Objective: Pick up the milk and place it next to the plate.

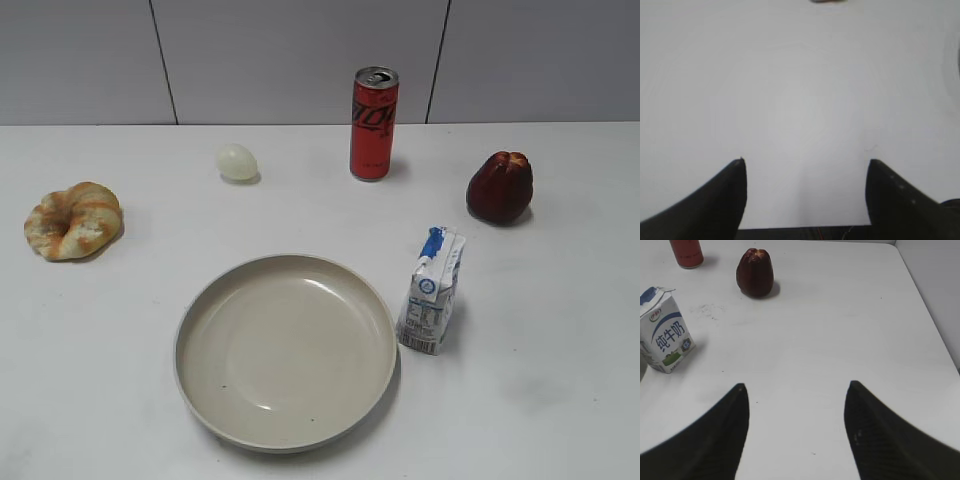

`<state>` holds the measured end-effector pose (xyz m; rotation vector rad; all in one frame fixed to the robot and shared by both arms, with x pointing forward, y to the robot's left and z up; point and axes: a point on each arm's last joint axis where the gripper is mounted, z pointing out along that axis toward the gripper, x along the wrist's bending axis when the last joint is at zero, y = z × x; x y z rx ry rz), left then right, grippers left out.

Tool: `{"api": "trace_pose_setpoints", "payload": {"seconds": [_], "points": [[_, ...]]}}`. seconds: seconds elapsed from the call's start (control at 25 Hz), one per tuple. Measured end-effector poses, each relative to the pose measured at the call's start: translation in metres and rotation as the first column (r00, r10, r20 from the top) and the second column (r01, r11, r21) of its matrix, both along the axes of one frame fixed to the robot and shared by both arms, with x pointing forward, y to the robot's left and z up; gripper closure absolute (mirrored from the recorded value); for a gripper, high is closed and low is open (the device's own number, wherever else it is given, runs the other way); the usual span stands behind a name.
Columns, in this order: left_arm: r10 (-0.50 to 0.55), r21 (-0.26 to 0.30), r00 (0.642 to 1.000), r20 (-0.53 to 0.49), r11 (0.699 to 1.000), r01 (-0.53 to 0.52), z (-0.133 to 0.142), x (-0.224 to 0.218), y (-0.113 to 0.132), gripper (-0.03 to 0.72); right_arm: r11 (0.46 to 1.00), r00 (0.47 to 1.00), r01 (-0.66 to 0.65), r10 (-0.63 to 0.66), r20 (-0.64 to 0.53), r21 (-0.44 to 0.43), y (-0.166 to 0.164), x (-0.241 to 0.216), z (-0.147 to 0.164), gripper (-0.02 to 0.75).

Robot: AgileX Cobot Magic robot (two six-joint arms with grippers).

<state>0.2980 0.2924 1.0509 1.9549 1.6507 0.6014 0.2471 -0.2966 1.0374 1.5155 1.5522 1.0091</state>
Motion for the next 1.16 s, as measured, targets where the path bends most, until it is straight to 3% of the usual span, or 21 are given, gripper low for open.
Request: {"api": "trace_pose_setpoints", "payload": {"seconds": [0.2,0.36,0.76,1.16], "points": [[-0.091,-0.006,0.989,0.119,0.996,0.092,-0.005,-0.026,-0.003,0.133,1.000,1.000,0.000,0.000,-0.001,0.000,0.000,0.000,0.000,0.279],[-0.113,-0.006,0.981,0.155,0.993,0.116,-0.004,-0.031,-0.004,0.133,1.000,1.000,0.000,0.000,-0.001,0.000,0.000,0.000,0.000,0.279],[-0.117,-0.005,0.978,0.171,0.993,0.119,-0.004,-0.034,-0.003,0.133,1.000,1.000,0.000,0.000,-0.001,0.000,0.000,0.000,0.000,0.279],[-0.036,-0.005,0.931,0.364,0.999,0.041,-0.002,-0.063,0.000,0.133,1.000,1.000,0.000,0.000,0.000,0.000,0.000,0.000,0.000,0.279]]}}
